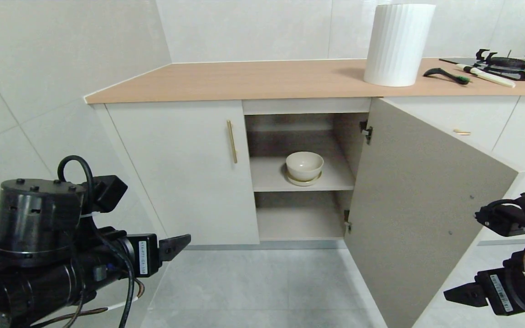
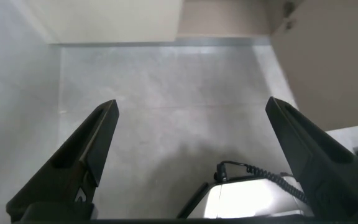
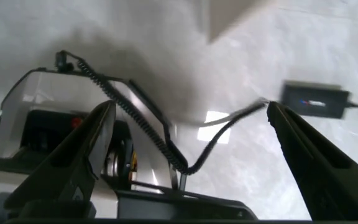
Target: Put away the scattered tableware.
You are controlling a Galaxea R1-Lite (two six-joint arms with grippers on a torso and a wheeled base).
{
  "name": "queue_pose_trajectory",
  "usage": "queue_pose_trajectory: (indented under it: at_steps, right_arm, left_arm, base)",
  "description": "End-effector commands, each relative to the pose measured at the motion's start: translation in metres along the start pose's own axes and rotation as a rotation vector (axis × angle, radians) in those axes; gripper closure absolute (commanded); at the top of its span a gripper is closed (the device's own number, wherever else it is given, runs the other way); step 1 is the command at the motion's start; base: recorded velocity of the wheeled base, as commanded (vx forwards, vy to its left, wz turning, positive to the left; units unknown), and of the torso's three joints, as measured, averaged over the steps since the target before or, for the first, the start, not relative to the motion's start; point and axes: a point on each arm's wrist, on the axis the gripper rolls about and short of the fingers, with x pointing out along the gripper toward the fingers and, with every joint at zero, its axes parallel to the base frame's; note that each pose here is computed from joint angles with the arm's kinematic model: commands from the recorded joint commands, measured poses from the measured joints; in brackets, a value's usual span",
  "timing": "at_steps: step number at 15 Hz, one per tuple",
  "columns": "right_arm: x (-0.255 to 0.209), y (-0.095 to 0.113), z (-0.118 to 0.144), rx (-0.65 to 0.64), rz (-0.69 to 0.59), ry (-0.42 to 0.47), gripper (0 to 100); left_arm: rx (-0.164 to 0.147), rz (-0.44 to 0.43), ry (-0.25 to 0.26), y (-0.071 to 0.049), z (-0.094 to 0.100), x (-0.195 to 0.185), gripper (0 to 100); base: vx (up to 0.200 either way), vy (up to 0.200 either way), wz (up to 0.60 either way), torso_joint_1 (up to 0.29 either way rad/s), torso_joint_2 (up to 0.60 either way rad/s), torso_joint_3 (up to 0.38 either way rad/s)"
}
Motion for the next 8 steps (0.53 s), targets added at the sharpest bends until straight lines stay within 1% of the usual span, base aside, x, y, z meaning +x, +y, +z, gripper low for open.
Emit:
queue_pose_trajectory:
  at_steps: [1,3,4,6,8]
  right_arm:
    - [0.008,-0.005,0.003,0.024,-0.024,0.028,0]
    - [0.008,-0.012,0.003,0.032,-0.043,0.036,0]
    - [0.007,-0.017,0.003,0.030,-0.058,0.054,0]
    - [0.000,-0.030,0.008,0.074,-0.097,0.078,0]
    - [-0.004,-0.047,0.013,0.123,-0.142,0.064,0]
  left_arm:
    - [0.001,0.001,0.003,0.000,-0.001,0.001,0]
    - [-0.001,0.000,0.004,0.000,0.000,0.001,0]
    - [-0.002,0.001,0.003,0.000,0.000,0.001,0]
    - [-0.002,0.001,0.003,0.000,0.000,0.001,0]
    - [-0.002,0.001,0.005,0.000,-0.001,0.001,0]
  base:
    - [0.000,-0.200,0.00,-0.002,0.00,0.002]
    - [0.000,0.000,0.00,0.000,0.00,0.000]
    - [0.000,0.000,0.00,0.000,0.00,0.000]
    - [0.000,0.000,0.00,0.000,0.00,0.000]
    - [0.000,0.000,0.00,0.000,0.00,0.000]
